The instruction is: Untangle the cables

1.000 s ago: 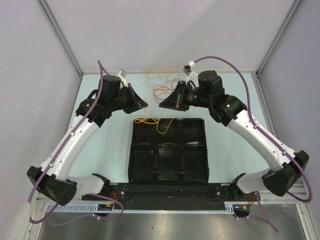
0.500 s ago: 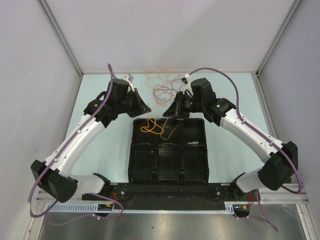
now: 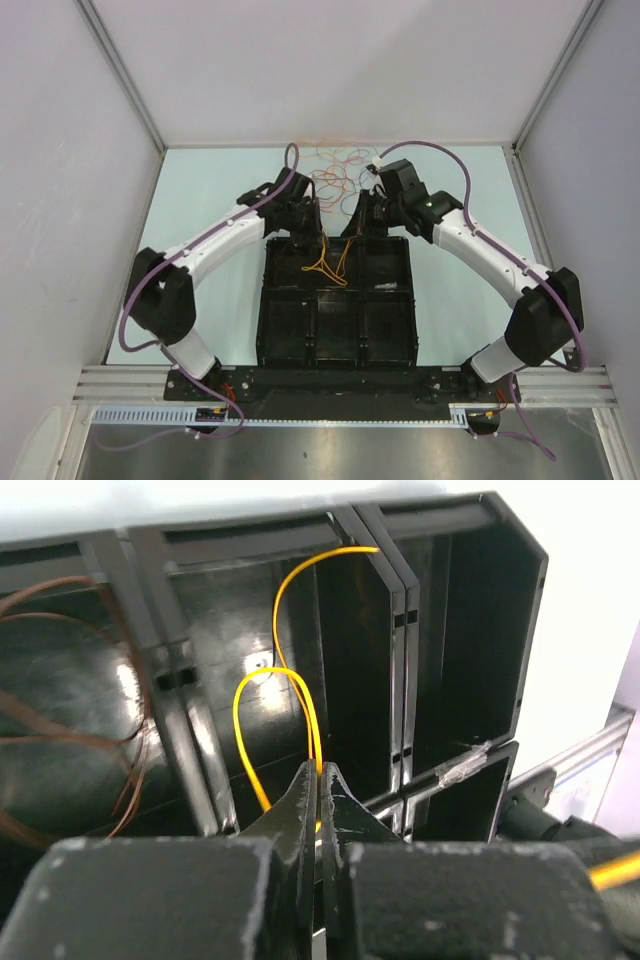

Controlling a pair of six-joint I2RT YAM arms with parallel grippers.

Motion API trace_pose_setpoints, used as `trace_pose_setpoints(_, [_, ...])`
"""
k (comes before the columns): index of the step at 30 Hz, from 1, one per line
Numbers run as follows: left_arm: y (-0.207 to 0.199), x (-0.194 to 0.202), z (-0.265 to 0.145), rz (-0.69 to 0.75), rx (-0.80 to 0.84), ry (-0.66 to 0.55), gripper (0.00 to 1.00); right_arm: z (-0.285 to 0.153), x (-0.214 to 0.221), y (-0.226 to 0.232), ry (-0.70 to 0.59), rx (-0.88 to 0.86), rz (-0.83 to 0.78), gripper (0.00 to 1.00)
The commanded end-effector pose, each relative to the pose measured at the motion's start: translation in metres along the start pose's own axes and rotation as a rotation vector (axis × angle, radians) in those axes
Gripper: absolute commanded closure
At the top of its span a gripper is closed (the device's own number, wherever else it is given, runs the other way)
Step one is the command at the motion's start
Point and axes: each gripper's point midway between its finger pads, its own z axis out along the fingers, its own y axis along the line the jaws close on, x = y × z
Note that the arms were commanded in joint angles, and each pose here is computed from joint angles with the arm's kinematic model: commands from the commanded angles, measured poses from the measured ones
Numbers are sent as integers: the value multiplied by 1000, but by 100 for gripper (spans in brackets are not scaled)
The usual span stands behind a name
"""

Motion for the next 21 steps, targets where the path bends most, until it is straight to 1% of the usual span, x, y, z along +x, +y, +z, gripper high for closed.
trace_pose_setpoints(1, [-32, -8, 11, 92, 134, 12, 100, 1, 2, -17, 7, 68, -34, 100])
trace_pose_setpoints(8, [-32, -11, 38, 141, 123, 56, 100, 7, 0, -38, 17, 128, -28, 100])
trace_pose_setpoints(13, [-45, -20, 48, 152, 167, 65, 100, 6, -17, -56, -6, 155, 12, 100])
trace_pose_setpoints(16, [-40, -25, 54, 177, 137, 57, 100, 5, -24, -55, -3, 144, -1, 100])
trace_pose_setpoints(21, [-22, -25, 63, 196, 53, 59, 100, 13, -20, -51, 47, 153, -46, 100])
